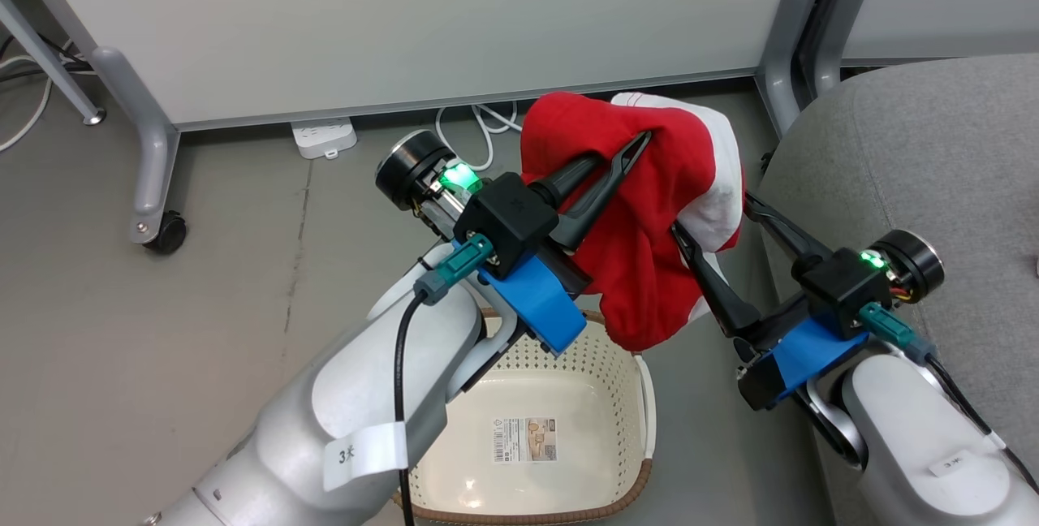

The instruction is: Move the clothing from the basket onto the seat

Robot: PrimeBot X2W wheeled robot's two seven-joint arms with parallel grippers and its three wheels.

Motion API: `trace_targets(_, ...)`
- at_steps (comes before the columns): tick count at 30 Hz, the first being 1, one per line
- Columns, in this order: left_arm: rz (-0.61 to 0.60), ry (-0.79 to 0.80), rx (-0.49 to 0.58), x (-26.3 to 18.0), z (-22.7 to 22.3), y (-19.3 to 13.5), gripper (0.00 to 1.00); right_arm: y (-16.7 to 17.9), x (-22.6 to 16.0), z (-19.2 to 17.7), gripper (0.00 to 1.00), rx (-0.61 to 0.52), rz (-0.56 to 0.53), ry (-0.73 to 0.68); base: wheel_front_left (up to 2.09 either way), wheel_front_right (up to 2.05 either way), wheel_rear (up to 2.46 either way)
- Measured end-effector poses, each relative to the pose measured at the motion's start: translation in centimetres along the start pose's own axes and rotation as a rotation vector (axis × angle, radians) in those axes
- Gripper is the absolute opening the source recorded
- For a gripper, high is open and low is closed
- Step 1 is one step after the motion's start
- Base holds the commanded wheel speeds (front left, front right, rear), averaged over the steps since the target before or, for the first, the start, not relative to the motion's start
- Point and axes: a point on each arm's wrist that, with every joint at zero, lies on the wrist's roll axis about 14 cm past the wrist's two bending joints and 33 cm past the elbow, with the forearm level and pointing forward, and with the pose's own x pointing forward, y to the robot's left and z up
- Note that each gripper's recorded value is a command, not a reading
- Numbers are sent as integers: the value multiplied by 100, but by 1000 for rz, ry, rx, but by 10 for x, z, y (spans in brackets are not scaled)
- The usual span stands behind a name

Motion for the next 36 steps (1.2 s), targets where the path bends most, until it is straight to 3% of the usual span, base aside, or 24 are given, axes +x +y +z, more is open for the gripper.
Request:
trace_targets(14,-16,7,-1,-1,-4,-5,0,20,22,14,100,76,93,-37,0,0,0)
trace_targets(15,-16,8,-1,-1,-4,-5,0,21,22,14,81,77,95,-37,0,0,0)
trace_targets(16,-16,8,-2,-1,-4,-5,0,21,22,14,22,76,96,-36,0,0,0)
trace_targets(17,-17,8,-1,-1,-4,-5,0,21,22,14,0,76,97,-37,0,0,0)
trace_targets(36,-19,13,-2,-1,-6,-5,0,22,21,15,0,90,99,-41,0,0,0)
